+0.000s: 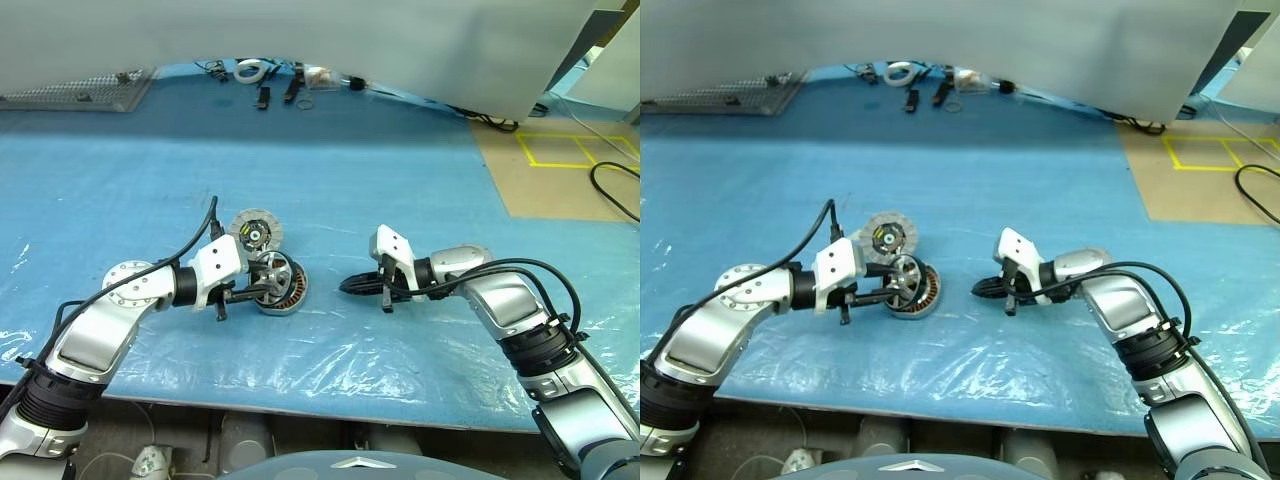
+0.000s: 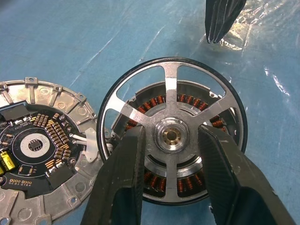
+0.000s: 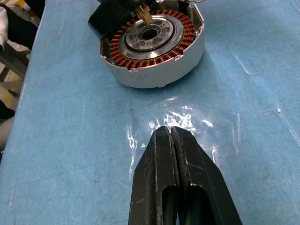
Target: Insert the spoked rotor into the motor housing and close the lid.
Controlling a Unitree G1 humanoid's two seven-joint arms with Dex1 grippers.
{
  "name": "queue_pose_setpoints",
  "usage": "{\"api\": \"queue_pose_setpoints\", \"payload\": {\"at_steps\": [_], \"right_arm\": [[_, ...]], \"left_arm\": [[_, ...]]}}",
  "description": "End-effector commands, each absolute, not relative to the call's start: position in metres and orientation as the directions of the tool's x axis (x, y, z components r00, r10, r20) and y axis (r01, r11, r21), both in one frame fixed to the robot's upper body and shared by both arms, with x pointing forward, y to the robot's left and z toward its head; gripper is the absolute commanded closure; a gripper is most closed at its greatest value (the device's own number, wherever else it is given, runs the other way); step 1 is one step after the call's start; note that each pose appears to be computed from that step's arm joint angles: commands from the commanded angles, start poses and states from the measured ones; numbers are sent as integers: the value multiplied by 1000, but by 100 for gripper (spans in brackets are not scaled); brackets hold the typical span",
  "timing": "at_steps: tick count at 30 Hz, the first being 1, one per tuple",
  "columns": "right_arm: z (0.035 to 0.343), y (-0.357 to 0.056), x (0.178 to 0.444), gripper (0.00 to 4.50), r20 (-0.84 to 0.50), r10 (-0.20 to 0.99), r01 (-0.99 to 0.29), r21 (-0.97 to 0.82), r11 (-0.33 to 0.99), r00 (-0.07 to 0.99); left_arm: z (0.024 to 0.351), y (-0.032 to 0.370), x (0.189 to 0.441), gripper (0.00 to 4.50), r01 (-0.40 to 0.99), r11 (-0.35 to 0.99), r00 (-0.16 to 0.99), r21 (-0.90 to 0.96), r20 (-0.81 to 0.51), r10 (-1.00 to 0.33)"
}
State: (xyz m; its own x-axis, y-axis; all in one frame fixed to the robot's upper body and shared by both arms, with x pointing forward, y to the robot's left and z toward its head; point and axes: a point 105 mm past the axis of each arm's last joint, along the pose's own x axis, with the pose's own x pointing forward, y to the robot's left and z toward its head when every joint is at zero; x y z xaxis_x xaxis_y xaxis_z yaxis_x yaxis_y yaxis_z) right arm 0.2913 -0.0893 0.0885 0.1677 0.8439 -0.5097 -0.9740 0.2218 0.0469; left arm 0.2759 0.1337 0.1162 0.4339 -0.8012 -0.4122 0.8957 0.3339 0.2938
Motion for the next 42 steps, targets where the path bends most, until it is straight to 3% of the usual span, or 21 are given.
{"api": "queue_pose_setpoints", "payload": {"at_steps": [1,6,14,20,26,31,36,42], "right_arm": [[97,-85,291,450,-490,855,-980,10,200,169],[97,-84,291,450,-487,857,-980,12,199,169],[97,-84,291,450,-482,859,-978,17,207,173],[125,-76,300,450,-400,898,-978,15,208,185],[138,-61,305,450,-402,905,-990,-52,130,140],[140,-57,300,450,-550,835,-959,-239,-149,7],[144,-45,319,450,-684,729,-775,-480,-411,36],[144,-27,301,450,-738,668,-615,-483,-623,-96]], "left_arm": [[123,131,276,258,901,322,420,292,-400,-814],[126,130,277,125,896,327,429,300,-393,-814],[168,139,286,125,846,406,504,345,-270,-820],[203,152,277,125,826,473,532,308,-146,-834],[187,167,260,125,814,528,576,240,-222,-787],[174,167,242,125,815,516,577,262,-297,-761],[166,157,233,125,800,523,597,293,-301,-744],[144,162,219,125,798,533,603,283,-360,-712]]}}
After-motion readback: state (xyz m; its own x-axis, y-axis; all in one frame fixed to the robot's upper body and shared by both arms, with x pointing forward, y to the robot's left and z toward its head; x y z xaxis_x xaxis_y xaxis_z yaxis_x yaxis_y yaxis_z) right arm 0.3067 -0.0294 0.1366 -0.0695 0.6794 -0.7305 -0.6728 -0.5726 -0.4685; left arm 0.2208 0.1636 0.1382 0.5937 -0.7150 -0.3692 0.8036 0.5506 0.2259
